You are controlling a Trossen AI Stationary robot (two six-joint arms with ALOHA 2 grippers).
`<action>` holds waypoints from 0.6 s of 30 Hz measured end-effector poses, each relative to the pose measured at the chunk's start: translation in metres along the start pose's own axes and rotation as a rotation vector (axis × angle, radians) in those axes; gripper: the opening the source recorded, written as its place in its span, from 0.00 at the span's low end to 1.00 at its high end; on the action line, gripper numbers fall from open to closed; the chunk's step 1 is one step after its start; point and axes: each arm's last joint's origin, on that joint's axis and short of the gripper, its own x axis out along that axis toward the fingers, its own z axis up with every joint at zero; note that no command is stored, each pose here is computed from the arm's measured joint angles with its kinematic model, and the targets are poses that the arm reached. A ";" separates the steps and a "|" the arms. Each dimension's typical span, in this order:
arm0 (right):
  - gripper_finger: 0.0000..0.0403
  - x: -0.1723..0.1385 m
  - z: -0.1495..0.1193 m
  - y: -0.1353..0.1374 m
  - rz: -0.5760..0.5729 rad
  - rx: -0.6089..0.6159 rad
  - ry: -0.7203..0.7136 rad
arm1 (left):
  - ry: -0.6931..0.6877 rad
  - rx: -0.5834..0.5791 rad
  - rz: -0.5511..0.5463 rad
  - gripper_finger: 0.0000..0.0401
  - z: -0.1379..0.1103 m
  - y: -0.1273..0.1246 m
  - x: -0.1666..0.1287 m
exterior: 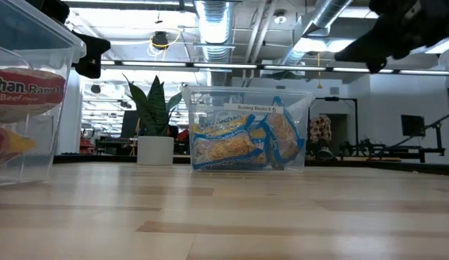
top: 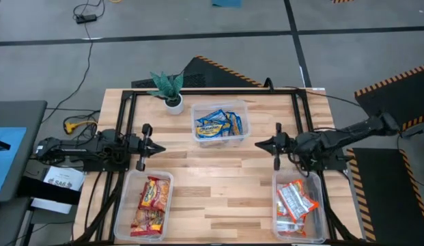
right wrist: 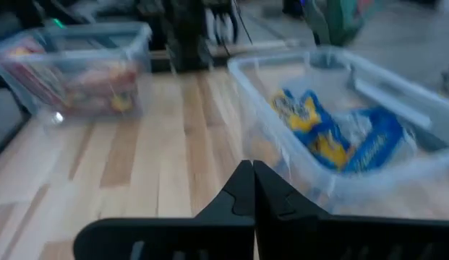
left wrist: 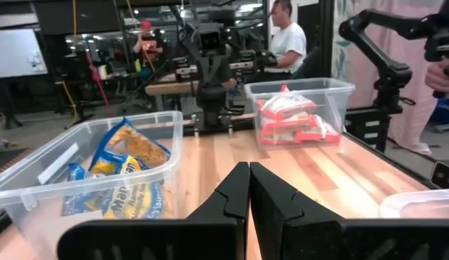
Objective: Sort Maruchan noodles
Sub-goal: Return to Home Position
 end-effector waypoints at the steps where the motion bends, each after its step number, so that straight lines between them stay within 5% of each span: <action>1: 0.02 0.003 -0.002 -0.004 0.019 -0.004 -0.035 | 0.001 0.008 0.001 0.00 0.000 0.000 0.000; 11: 0.03 0.006 -0.017 -0.041 0.055 0.003 -0.106 | 0.030 0.048 0.012 0.00 -0.003 0.000 0.000; 18: 0.03 -0.017 -0.025 -0.042 0.163 0.032 -0.061 | 0.038 0.063 0.027 0.00 -0.004 0.001 0.000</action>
